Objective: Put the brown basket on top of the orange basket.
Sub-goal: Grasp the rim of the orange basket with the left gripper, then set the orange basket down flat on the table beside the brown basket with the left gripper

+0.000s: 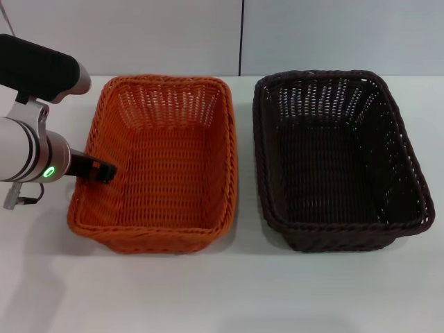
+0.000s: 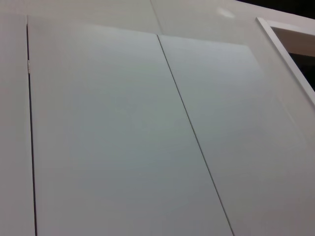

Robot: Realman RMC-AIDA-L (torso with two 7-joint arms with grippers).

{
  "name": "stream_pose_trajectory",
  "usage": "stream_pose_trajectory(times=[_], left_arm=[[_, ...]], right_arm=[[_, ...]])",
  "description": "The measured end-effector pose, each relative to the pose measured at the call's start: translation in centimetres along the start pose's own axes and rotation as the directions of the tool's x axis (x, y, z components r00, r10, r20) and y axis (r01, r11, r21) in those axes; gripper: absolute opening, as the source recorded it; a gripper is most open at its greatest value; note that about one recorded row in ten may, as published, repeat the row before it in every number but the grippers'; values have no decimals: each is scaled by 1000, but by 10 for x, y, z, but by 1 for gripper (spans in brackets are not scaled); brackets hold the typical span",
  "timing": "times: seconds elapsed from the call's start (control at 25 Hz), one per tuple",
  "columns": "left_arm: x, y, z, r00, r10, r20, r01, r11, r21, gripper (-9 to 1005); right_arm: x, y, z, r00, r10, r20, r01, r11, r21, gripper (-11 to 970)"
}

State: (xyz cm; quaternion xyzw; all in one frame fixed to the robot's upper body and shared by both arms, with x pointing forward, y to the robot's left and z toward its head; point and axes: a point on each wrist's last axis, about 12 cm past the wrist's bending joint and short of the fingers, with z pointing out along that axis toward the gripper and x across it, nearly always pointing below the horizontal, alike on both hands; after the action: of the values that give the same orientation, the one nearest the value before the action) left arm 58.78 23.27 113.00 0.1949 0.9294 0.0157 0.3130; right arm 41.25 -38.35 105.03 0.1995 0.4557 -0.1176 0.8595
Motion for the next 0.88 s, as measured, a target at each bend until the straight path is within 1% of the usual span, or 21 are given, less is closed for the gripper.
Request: stream_pose_trajectory(times=[0.2, 0.36, 0.52, 0.56, 0.6, 0.64, 0.68, 0.72, 0.84, 0.88], left_arm=[[-1, -1, -3, 1000, 16, -7, -16, 1000, 3, 365], [-6, -3, -11, 998, 55, 1, -55, 998, -1, 348], [-7, -3, -13, 997, 71, 1, -71, 997, -1, 334], [-14, -3, -24, 982, 187, 6, -187, 982, -4, 331], [-18, 0, -32, 967, 256, 11, -256, 967, -10, 329], [-20, 3, -37, 957, 291, 16, -290, 957, -15, 326], [-20, 3, -37, 957, 291, 16, -290, 957, -15, 324], [-24, 6, -45, 942, 335, 20, -334, 942, -21, 321], [-31, 14, -60, 916, 400, 32, -398, 916, -38, 298], [-37, 17, -71, 895, 443, 46, -441, 897, -40, 290]], right_arm=[[0, 1, 1, 1000, 2, 0, -2, 1000, -2, 833], [0, 1, 1, 1000, 2, 0, -2, 1000, 0, 834], [0, 0, 1, 1000, 0, 2, 0, 1000, 2, 834], [0, 0, 1, 1000, -1, 3, 1, 1000, 2, 834], [0, 0, 1, 1000, -1, 4, 1, 1000, 2, 834], [-1, -1, 1, 1000, -2, 5, 2, 1000, 1, 834], [-1, -1, 1, 1000, -2, 5, 2, 1000, 1, 834], [-1, -1, 1, 1000, -3, 5, 3, 1000, 1, 834], [-2, -2, 0, 1000, -6, 12, 6, 1000, 3, 834], [-2, -2, 0, 1000, -6, 12, 6, 1000, 3, 834]])
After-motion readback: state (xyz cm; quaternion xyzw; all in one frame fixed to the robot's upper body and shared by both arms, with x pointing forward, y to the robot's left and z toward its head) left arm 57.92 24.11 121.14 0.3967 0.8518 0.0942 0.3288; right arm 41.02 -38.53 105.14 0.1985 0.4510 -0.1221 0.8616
